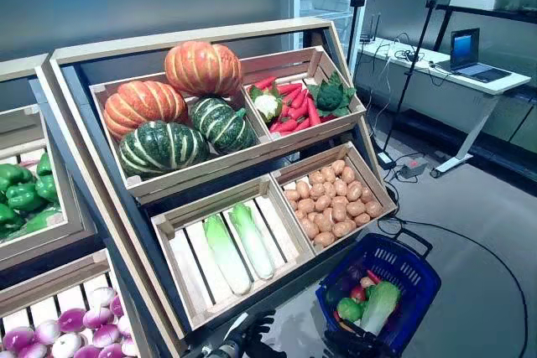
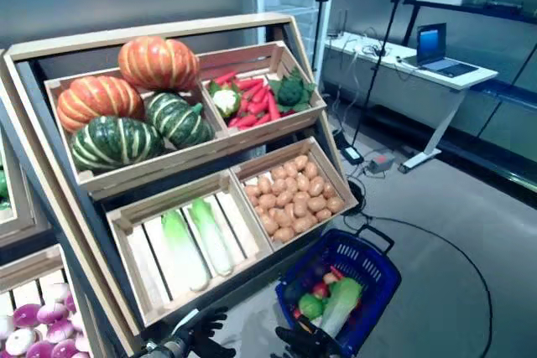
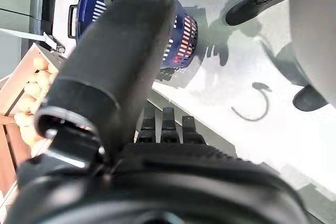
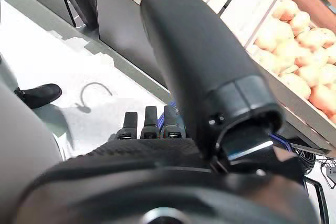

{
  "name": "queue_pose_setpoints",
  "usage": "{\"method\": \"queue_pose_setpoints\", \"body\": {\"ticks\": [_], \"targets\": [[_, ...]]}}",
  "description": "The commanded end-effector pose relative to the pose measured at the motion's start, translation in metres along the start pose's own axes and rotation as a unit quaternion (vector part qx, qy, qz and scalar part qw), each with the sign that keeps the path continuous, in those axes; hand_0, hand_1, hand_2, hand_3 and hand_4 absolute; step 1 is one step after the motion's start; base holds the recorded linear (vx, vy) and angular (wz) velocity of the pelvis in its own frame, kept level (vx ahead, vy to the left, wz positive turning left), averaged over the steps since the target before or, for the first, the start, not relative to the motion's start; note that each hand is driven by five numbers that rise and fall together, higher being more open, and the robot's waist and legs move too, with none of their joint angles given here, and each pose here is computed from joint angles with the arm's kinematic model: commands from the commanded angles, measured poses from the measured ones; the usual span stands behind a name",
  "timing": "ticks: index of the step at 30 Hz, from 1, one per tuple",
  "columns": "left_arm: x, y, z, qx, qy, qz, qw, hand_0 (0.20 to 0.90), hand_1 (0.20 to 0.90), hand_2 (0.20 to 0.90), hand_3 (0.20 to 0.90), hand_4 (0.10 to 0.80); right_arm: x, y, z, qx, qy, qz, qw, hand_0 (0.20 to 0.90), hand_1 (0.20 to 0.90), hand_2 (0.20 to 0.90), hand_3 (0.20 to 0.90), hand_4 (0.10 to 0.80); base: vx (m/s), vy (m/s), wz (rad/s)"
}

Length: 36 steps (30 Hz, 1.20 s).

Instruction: Put vegetables into the basket

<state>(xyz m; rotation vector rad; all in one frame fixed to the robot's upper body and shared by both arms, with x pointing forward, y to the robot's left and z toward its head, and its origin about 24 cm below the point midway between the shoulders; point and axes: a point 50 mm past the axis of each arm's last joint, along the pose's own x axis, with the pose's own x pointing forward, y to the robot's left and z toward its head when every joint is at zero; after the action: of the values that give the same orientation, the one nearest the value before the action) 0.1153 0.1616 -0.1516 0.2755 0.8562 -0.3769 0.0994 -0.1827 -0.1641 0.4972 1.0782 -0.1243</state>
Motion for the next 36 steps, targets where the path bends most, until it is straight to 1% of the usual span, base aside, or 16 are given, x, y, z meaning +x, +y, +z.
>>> {"method": "queue_pose_setpoints", "body": {"ticks": [1, 12, 16, 23, 29, 30, 33, 35, 36], "targets": [[0.016, -0.002, 0.040, 0.041, -0.069, -0.019, 0.997, 0.900, 0.900, 0.900, 0.900, 0.800, 0.011, 0.028, 0.012, 0.003, -0.002, 0.055, 0.998, 0.900, 0.900, 0.900, 0.900, 0.800, 0.000, 0.000, 0.00], [0.016, -0.005, 0.040, 0.035, -0.071, -0.024, 0.997, 0.900, 0.900, 0.900, 0.900, 0.800, 0.011, 0.026, 0.013, 0.003, -0.001, 0.048, 0.999, 0.900, 0.900, 0.900, 0.900, 0.800, 0.002, -0.002, -0.02], [0.017, -0.005, 0.039, 0.050, -0.065, -0.017, 0.996, 0.900, 0.900, 0.900, 0.900, 0.800, 0.011, 0.028, 0.011, 0.002, 0.003, 0.049, 0.999, 0.900, 0.900, 0.900, 0.900, 0.800, 0.000, 0.000, 0.00], [0.017, -0.003, 0.046, 0.067, -0.090, -0.008, 0.994, 0.900, 0.900, 0.900, 0.900, 0.800, 0.012, 0.028, 0.013, 0.000, 0.004, 0.049, 0.999, 0.900, 0.900, 0.900, 0.900, 0.800, 0.000, 0.000, 0.00], [0.017, -0.005, 0.064, 0.119, -0.148, -0.021, 0.982, 0.900, 0.900, 0.900, 0.900, 0.800, 0.012, 0.029, 0.015, -0.001, 0.003, 0.048, 0.999, 0.900, 0.900, 0.900, 0.900, 0.800, 0.000, 0.000, 0.00], [0.015, -0.008, 0.071, 0.140, -0.180, -0.027, 0.973, 0.900, 0.900, 0.900, 0.900, 0.800, 0.013, 0.029, 0.016, -0.003, 0.004, 0.047, 0.999, 0.900, 0.900, 0.900, 0.900, 0.800, 0.000, 0.000, 0.00], [0.013, -0.010, 0.082, 0.163, -0.221, -0.018, 0.961, 0.900, 0.900, 0.900, 0.900, 0.800, 0.012, 0.028, 0.016, -0.005, 0.006, 0.046, 0.999, 0.900, 0.900, 0.900, 0.900, 0.800, 0.000, 0.000, 0.00], [0.011, -0.008, 0.091, 0.167, -0.250, -0.002, 0.954, 0.900, 0.900, 0.900, 0.900, 0.800, 0.012, 0.028, 0.015, -0.005, 0.007, 0.045, 0.999, 0.900, 0.900, 0.900, 0.900, 0.800, 0.000, 0.000, 0.00], [0.009, -0.004, 0.100, 0.176, -0.281, 0.018, 0.943, 0.900, 0.900, 0.900, 0.900, 0.800, 0.012, 0.027, 0.015, -0.004, 0.007, 0.044, 0.999, 0.900, 0.900, 0.900, 0.900, 0.800, 0.000, 0.000, 0.00]]}}
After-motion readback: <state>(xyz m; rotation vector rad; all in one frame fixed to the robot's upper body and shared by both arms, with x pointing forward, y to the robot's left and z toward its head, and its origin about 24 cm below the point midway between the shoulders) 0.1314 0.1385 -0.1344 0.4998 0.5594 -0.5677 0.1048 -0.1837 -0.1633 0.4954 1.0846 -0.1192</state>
